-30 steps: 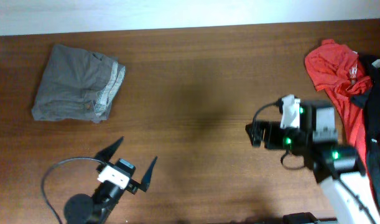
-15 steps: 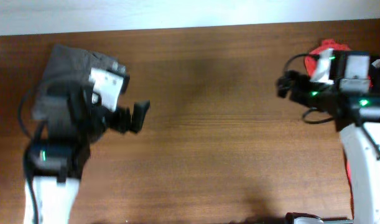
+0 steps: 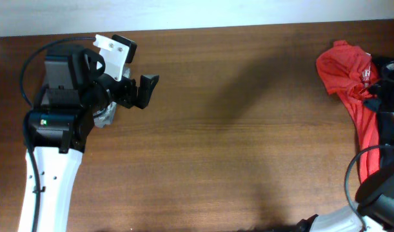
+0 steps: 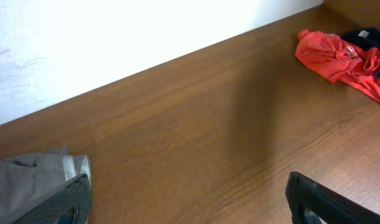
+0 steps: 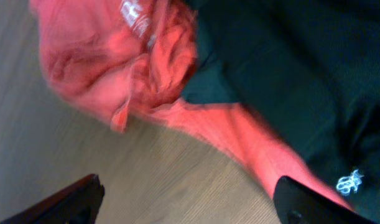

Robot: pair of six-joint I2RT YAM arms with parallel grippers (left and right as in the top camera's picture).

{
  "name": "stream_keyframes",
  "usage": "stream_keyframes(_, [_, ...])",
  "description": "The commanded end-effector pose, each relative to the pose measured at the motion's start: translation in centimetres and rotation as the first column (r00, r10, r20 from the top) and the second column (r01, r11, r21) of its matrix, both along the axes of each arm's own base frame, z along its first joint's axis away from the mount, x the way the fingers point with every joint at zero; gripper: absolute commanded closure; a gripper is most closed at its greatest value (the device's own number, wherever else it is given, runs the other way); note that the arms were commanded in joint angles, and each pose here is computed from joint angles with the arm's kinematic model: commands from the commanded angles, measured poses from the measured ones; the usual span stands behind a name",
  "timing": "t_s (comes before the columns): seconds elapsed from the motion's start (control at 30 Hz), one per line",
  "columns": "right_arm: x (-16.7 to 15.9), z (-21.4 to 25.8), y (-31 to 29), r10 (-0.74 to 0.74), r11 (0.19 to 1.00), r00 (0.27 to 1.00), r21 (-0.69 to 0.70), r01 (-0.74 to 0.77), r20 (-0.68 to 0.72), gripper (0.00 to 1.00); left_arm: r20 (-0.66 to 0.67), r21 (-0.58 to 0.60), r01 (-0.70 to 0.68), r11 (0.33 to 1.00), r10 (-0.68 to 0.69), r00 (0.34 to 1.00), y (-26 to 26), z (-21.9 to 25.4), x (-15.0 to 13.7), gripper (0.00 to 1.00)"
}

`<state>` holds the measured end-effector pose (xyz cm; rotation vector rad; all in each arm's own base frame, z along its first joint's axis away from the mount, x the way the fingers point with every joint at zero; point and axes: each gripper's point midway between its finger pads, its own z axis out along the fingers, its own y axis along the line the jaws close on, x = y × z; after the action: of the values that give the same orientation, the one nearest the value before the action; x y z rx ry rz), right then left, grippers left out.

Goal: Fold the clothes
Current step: 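Reach the right gripper to the clothing pile and grasp the black shirt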

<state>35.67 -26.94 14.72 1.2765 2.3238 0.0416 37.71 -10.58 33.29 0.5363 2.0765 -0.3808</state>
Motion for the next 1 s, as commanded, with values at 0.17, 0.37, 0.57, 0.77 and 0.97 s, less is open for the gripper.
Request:
stream_keyframes(0.17, [-1.2, -2.5, -7.8, -0.152, 0.986, 0.988, -0.067, 0.153, 0.019, 0.16, -0.071, 0.002, -0.021, 1.000, 0.021, 0.997, 0.0, -2.0, 1.6, 0.01])
stream_keyframes(0.37, [-2.6, -5.6, -10.3, -0.207, 0.977, 0.978, -0.051, 0.207, -0.010, 0.20, -0.072, 0.000, -0.019, 1.000, 0.019, 0.997, 0.0, -2.0, 1.5, 0.01])
stream_keyframes(0.57, [-1.8, -9.1, -10.9, -0.206, 0.977, 0.977, -0.056, 0.204, -0.046, 0.22, -0.072, 0.000, -0.019, 1.000, 0.019, 0.997, 0.0, -2.0, 1.5, 0.01])
stream_keyframes(0.77, [-0.9, -7.2, -12.2, -0.193, 0.975, 0.981, -0.115, 0.191, 0.001, 0.96, -0.072, 0.000, -0.019, 1.000, 0.019, 0.997, 0.0, -2.1, 1.5, 0.01])
stream_keyframes(0.97, [1.3, -0.3, -10.0, -0.097, 0.993, 0.984, -0.053, 0.106, 0.151, 0.96, -0.073, 0.001, -0.019, 1.000, 0.019, 0.997, 0.0, -2.1, 1.5, 0.01])
